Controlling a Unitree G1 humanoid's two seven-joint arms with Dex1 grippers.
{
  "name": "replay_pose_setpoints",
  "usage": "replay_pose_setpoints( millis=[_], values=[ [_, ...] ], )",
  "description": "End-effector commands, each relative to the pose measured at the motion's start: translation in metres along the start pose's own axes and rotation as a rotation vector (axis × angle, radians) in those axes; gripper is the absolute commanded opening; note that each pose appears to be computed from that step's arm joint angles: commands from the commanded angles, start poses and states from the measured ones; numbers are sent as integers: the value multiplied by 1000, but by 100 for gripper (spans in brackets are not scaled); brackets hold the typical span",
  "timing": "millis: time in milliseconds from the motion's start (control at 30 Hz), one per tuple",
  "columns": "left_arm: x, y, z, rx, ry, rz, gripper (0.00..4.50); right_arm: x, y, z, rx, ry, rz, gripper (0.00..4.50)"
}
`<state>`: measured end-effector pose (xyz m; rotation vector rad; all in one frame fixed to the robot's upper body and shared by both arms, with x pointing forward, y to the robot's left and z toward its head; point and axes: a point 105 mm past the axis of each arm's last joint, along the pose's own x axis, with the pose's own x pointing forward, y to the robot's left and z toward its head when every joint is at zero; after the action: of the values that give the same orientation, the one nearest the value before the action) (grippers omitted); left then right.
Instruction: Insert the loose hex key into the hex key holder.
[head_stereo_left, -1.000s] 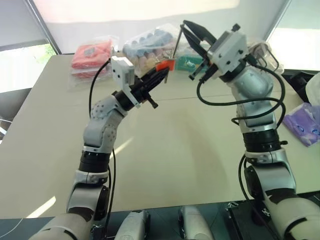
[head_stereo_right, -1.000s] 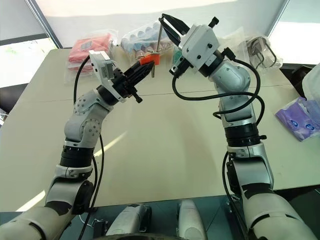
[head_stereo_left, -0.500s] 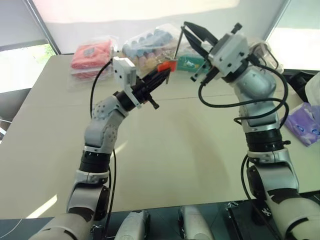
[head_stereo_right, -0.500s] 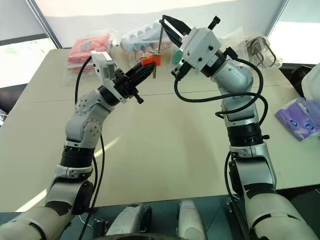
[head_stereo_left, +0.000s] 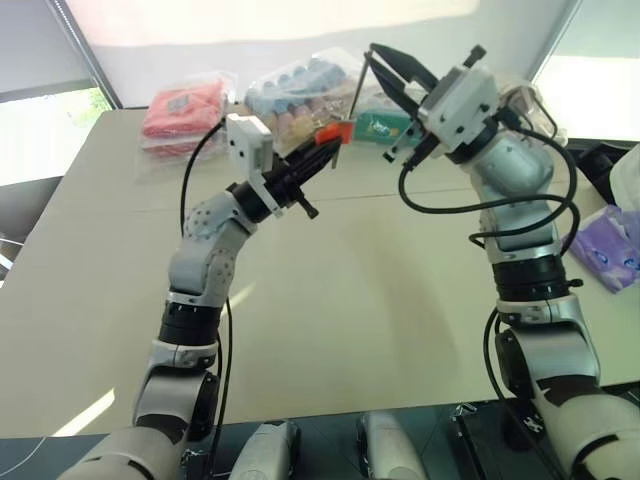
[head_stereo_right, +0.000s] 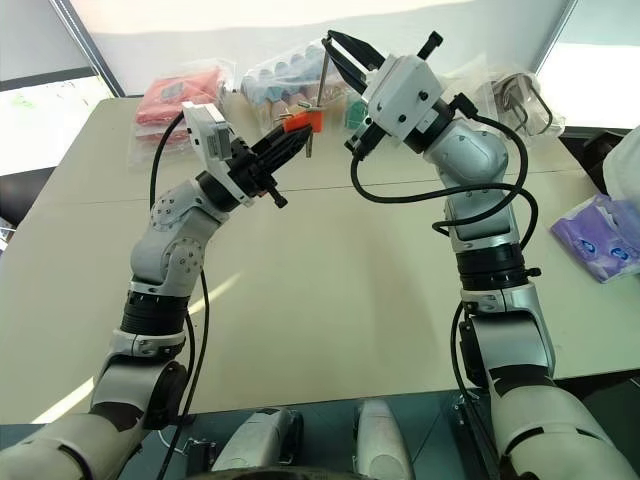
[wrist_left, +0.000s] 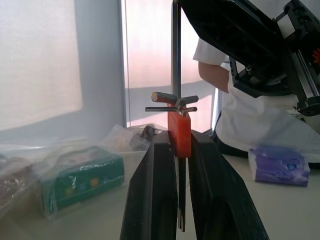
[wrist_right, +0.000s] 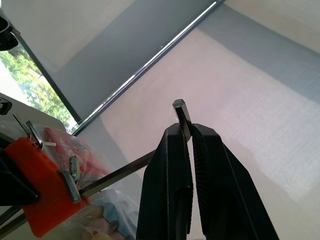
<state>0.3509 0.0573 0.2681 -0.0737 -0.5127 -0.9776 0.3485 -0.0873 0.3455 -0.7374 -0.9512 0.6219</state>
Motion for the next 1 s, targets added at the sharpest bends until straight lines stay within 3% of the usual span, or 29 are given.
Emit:
replay_pose_setpoints(
  millis=[33, 1000],
  values=[
    [3, -3, 19, 45, -59, -25, 12, 3, -7, 6, -37, -13, -1, 5],
    [3, -3, 21, 51, -66, -27, 12, 2, 20, 10, -87, -31, 150, 5]
  ],
)
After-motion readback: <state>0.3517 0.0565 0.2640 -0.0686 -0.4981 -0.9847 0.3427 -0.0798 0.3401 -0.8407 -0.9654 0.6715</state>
